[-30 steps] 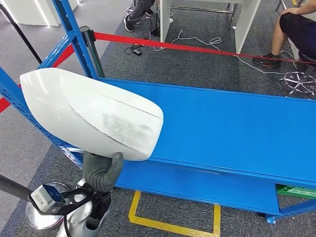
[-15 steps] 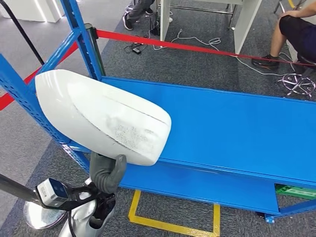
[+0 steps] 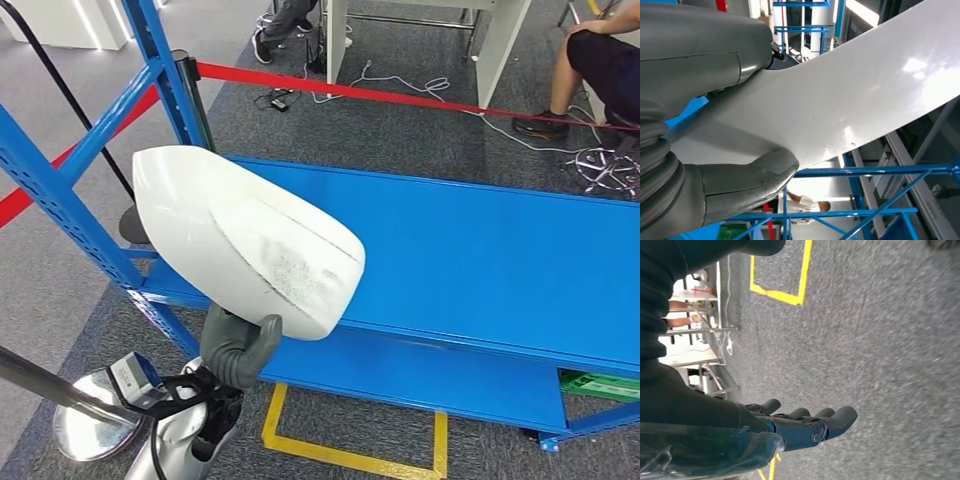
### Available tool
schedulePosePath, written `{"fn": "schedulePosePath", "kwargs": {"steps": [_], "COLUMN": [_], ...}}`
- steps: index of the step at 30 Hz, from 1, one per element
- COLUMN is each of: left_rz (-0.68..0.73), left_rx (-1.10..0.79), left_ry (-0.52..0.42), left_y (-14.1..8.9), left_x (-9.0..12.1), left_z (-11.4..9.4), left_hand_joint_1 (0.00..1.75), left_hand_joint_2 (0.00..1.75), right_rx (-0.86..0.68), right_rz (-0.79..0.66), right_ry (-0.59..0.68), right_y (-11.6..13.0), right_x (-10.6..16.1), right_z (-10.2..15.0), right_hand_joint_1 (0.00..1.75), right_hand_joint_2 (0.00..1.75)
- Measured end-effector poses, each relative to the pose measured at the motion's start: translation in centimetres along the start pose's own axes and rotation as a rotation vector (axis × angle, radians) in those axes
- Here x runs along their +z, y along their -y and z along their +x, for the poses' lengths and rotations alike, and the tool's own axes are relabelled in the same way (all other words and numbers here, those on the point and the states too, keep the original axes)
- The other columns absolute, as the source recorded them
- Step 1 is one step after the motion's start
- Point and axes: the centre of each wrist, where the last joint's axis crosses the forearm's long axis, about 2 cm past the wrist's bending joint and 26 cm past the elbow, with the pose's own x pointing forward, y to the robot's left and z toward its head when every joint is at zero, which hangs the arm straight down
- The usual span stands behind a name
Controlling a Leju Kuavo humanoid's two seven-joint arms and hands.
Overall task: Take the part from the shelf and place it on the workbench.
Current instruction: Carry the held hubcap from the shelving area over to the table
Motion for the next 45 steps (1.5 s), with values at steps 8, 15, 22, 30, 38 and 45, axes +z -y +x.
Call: {"fn": "schedulePosePath", "kwargs": {"steps": [8, 15, 22, 30, 38, 45], "left_rz": [-0.010, -0.032, -0.036, -0.038, -0.036, -0.039], "left_rx": [-0.009, -0.021, -0.017, -0.013, -0.017, -0.013], "left_ry": [-0.014, -0.014, -0.019, -0.018, -0.023, -0.018], "left_y": [-0.23, -0.11, 0.02, 0.11, 0.03, -0.02], "left_x": [0.16, -0.08, -0.04, -0.02, 0.26, 0.14], "left_z": [-0.09, -0.18, -0.33, -0.40, -0.37, -0.35], "left_hand_joint_1": [1.75, 1.75, 1.75, 1.75, 1.75, 1.75], "left_hand_joint_2": [1.75, 1.75, 1.75, 1.75, 1.75, 1.75], "right_rx": [0.000, -0.001, 0.000, -0.002, -0.002, -0.016], "right_rz": [0.005, 0.005, 0.007, 0.003, 0.002, 0.016], "right_ry": [0.001, 0.001, -0.001, 0.007, 0.021, 0.032], "right_y": [0.04, 0.07, 0.04, 0.14, 0.08, 0.11], "right_x": [0.00, -0.04, -0.05, 0.02, 0.00, 0.00], "right_z": [0.04, -0.04, -0.12, 0.20, 0.08, 0.14], "right_hand_joint_1": [0.00, 0.00, 0.00, 0.00, 0.00, 0.00], "right_hand_joint_2": [1.75, 1.75, 1.75, 1.75, 1.75, 1.75]}}
